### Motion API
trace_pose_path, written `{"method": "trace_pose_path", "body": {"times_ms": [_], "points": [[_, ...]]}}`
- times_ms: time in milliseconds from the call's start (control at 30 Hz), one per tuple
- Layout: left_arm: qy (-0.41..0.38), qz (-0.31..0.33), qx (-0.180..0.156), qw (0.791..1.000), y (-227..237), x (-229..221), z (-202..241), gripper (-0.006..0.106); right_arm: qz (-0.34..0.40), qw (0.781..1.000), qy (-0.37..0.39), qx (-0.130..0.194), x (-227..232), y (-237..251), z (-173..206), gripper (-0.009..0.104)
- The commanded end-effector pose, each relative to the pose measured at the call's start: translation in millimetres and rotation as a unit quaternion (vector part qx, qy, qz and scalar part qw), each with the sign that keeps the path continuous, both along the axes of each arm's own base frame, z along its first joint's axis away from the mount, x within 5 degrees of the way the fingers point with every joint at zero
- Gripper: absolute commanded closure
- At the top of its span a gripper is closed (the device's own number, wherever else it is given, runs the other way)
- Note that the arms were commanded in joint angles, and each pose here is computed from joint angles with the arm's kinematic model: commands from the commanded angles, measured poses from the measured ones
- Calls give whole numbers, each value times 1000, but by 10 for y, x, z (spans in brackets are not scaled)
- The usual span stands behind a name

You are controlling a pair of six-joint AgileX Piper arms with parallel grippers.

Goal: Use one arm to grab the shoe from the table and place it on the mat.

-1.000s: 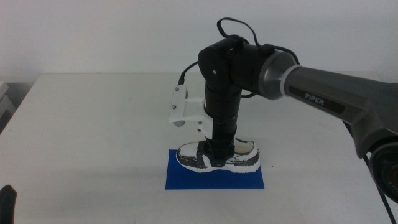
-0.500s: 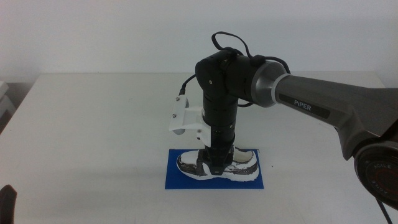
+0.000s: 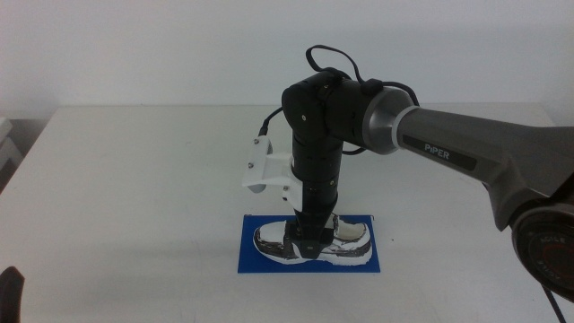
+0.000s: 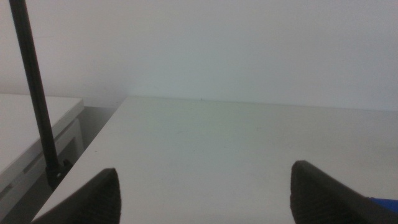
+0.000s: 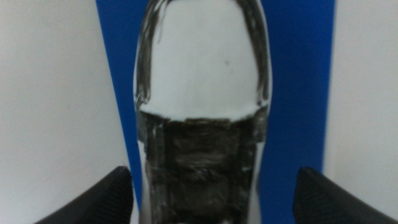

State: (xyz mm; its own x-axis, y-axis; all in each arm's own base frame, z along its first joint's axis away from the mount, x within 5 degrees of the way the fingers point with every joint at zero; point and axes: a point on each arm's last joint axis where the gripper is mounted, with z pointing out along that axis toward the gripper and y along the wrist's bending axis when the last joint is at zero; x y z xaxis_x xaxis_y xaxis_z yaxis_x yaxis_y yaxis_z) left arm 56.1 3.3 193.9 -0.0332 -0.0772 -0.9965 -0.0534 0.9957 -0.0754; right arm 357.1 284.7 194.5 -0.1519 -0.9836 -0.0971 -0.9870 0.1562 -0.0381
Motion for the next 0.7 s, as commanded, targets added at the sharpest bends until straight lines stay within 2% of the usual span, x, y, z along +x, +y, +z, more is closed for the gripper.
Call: {"method": "trace_pose_path", "body": {"times_ms": [0, 67, 167, 267, 300, 400, 500, 600, 667], "points": [[-41, -6, -2, 999, -10, -2, 60, 7, 1, 997, -61, 48, -26, -21, 524, 12], [-41, -6, -2, 999, -10, -2, 60, 7, -7, 994, -81, 66, -64, -50, 720, 8], [-41, -6, -2, 999, -10, -2, 60, 7, -62, 989, -107, 85, -142, -177, 1062, 7], [-42, -6, -2, 999, -11, -2, 61, 7, -167, 969, -143, 115, -260, -444, 1424, 8], [-42, -6, -2, 999, -11, -2, 61, 7, -208, 956, -159, 132, -315, -556, 1543, 9], [-42, -6, -2, 999, -11, -2, 61, 7, -312, 904, -215, 200, -516, -913, 1847, 12], [-41, -6, -2, 999, -10, -2, 60, 7, -381, 842, -266, 272, -768, -1341, 2047, 17], [-41, -6, -2, 999, -10, -2, 60, 7, -440, 773, -313, 334, -1044, -1841, 2130, 21], [-41, -6, -2, 999, -10, -2, 60, 7, -464, 737, -334, 361, -1235, -2101, 2049, 23]]}}
